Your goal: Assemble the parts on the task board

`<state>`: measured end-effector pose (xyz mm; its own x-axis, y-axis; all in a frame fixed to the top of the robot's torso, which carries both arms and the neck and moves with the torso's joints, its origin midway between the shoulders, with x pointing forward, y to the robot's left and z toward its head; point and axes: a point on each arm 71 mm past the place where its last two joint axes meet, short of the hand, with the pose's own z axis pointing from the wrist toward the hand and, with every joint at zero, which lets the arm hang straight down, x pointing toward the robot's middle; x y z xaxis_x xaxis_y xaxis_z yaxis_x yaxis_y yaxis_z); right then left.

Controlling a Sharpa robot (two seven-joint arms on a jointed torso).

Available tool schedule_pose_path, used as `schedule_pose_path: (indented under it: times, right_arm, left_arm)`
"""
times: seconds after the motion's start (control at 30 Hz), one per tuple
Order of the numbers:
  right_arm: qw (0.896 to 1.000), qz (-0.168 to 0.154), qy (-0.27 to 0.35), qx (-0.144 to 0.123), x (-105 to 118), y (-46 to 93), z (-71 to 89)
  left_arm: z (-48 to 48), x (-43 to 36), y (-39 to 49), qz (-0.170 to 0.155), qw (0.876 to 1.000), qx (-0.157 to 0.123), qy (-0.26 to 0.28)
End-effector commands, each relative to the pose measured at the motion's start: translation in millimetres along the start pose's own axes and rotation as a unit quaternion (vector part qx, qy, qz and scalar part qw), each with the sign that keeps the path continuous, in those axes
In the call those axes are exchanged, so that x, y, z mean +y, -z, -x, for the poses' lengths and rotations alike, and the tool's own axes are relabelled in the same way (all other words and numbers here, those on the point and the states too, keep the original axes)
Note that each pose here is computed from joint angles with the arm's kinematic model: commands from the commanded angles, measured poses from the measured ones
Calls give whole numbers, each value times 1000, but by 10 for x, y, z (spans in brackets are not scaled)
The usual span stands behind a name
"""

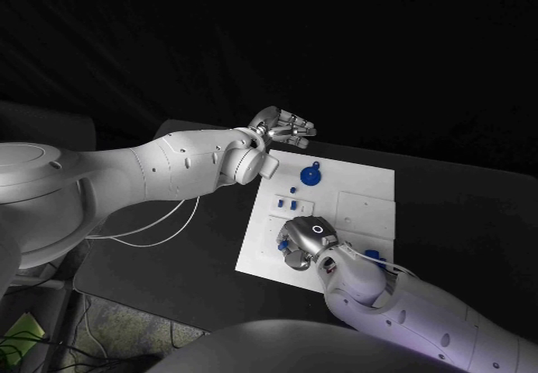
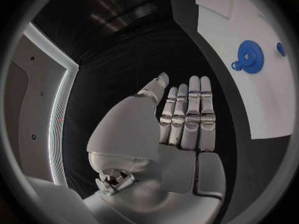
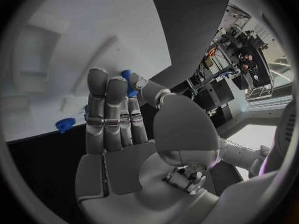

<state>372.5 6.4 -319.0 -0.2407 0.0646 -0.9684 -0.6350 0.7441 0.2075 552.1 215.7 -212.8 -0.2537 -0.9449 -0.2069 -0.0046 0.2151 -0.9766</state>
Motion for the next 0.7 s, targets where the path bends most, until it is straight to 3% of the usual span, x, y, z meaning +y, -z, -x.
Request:
schedule_pose_path:
  times: [0.03, 0.7]
  right_arm:
    - [1000, -7, 11, 9, 23, 6, -38]
    - [1000, -15, 10, 20, 42, -14, -109]
  left_arm:
    - [-29, -17, -7, -3, 1000, 8, 5]
    - [-42, -16, -8, -1, 1000, 13, 6]
